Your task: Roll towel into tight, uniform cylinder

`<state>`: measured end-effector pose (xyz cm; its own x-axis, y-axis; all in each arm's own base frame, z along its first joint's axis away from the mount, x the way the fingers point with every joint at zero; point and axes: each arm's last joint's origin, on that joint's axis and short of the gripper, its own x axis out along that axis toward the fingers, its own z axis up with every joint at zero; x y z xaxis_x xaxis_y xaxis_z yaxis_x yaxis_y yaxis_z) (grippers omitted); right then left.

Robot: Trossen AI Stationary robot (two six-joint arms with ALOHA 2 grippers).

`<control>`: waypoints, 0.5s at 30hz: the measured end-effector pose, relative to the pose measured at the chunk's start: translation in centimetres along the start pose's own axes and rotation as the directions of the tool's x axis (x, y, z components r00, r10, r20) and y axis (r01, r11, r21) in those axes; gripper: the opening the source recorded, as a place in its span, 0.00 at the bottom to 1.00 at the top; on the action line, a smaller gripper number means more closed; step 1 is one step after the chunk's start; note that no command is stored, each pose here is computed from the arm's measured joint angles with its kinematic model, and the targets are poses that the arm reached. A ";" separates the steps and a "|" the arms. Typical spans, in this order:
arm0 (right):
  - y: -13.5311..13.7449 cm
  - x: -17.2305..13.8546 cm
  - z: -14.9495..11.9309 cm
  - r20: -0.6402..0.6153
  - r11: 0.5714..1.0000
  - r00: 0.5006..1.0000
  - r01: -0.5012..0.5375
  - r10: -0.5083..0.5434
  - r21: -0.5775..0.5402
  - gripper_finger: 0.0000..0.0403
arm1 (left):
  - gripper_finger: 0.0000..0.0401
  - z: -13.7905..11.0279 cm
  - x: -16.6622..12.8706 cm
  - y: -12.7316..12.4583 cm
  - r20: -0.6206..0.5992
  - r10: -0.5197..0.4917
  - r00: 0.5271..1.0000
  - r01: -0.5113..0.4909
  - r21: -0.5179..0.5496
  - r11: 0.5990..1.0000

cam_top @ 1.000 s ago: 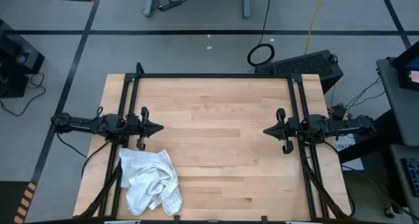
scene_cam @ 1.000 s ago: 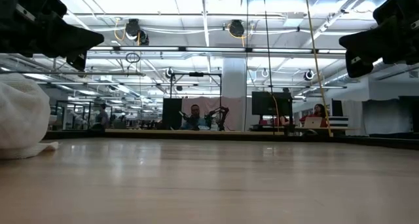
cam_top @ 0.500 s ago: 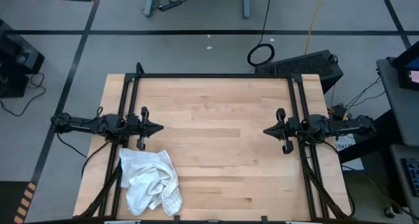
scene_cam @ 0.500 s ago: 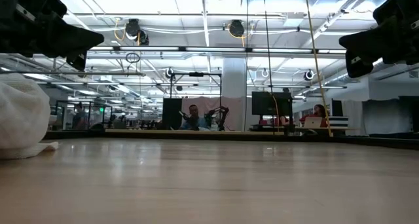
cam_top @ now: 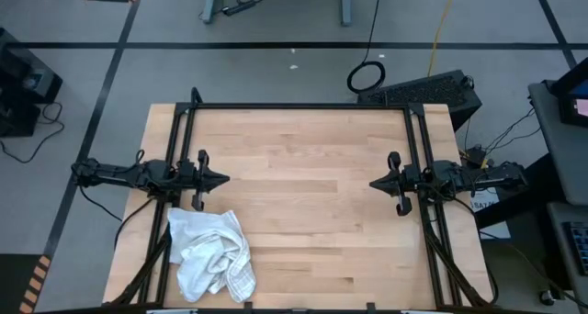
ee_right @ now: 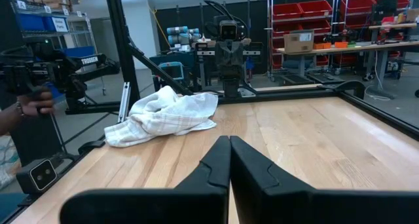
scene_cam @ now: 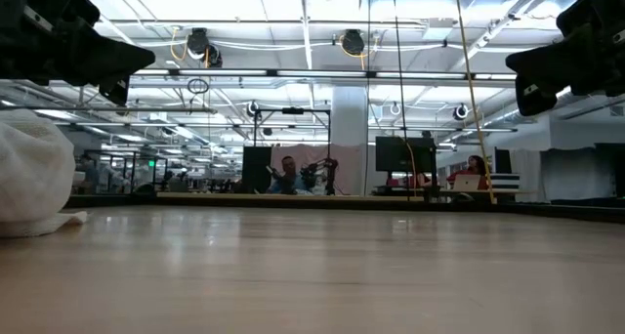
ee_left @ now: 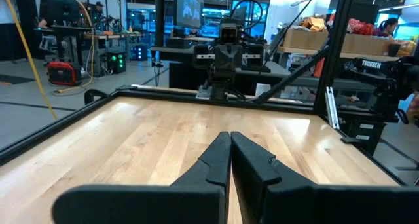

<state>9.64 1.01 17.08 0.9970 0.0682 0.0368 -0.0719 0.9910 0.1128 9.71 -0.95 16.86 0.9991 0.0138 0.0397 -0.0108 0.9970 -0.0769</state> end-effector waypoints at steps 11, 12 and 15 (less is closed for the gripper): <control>0.0 0.0 0.0 0.000 1.000 1.000 0.000 0.000 0.000 0.00 | 0.05 0.0 0.0 0.0 0.002 0.001 1.000 -0.001 0.000 1.000; 0.0 0.0 0.0 0.000 1.000 1.000 0.000 0.000 0.000 0.00 | 0.05 0.1 0.0 0.0 0.008 0.005 1.000 -0.005 -0.001 1.000; 0.0 0.0 0.0 0.000 1.000 1.000 0.000 0.000 0.000 0.00 | 0.05 1.0 -0.1 0.0 0.092 0.011 0.996 -0.010 -0.016 1.000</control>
<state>9.64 1.01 17.08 0.9970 0.0684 0.0369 -0.0721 0.9910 0.1131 9.61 -0.88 17.85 0.9909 0.0323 0.1304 -0.0202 0.9955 -0.0930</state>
